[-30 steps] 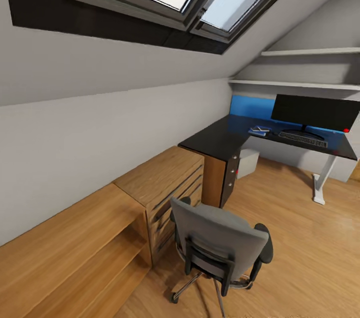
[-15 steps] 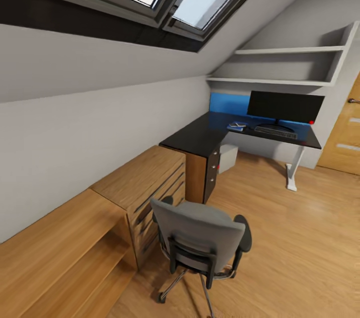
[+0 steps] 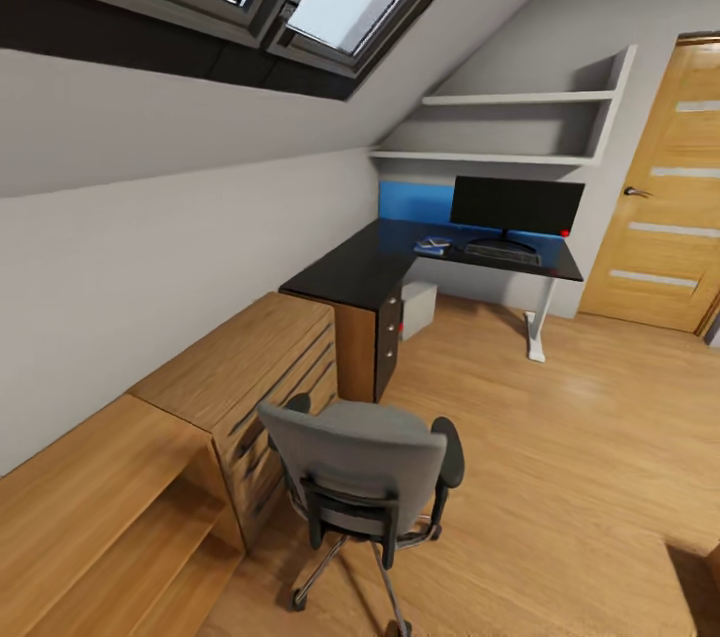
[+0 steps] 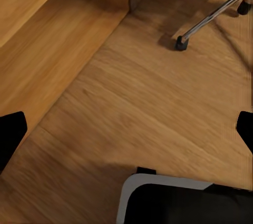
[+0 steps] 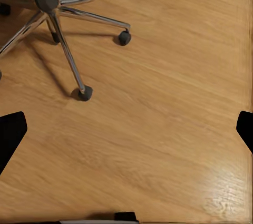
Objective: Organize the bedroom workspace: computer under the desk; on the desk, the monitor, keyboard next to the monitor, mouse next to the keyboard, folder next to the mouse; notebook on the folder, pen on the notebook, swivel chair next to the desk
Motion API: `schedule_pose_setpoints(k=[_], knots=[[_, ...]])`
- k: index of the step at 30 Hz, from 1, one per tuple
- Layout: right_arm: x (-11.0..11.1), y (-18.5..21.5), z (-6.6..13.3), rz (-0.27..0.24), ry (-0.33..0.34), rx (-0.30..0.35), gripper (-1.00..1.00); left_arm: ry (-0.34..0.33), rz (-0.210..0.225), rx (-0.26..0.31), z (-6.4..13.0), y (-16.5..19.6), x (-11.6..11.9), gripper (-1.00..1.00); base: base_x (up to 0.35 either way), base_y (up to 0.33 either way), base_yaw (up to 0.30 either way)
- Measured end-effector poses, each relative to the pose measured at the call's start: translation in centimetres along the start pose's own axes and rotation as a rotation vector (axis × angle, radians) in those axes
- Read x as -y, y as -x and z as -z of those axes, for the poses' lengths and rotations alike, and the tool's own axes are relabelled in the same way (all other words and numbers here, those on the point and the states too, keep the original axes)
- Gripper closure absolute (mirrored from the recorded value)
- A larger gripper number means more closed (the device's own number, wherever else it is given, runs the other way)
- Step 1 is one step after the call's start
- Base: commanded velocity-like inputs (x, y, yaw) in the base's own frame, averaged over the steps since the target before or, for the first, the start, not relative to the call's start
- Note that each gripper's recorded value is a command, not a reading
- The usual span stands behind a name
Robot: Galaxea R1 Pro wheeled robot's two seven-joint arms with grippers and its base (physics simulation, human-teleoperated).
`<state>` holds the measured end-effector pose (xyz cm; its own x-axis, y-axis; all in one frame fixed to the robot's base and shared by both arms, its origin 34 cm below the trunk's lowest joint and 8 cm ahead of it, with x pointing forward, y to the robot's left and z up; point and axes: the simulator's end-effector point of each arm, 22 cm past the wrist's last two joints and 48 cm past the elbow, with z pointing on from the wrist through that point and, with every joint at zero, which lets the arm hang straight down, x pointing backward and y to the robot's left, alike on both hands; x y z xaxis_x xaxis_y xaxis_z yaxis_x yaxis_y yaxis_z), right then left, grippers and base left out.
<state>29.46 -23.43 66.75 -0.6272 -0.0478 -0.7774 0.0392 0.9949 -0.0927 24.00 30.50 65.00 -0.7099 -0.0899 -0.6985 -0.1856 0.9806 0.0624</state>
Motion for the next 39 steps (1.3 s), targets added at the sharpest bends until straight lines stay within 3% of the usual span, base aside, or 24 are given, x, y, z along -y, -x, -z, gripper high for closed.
schedule_pose_setpoints(k=[21,39], knots=[[0.0,-0.5,0.2,0.001,0.001,-0.014,-1.0,-0.005,0.013,-0.018,0.4,-0.6,1.0,-1.0,0.0,0.011,-0.266],[0.0,-0.9,0.4,0.004,0.003,-0.027,-1.0,0.001,0.011,-0.031,0.6,-1.0,0.9,-1.0,0.0,0.243,-0.265]])
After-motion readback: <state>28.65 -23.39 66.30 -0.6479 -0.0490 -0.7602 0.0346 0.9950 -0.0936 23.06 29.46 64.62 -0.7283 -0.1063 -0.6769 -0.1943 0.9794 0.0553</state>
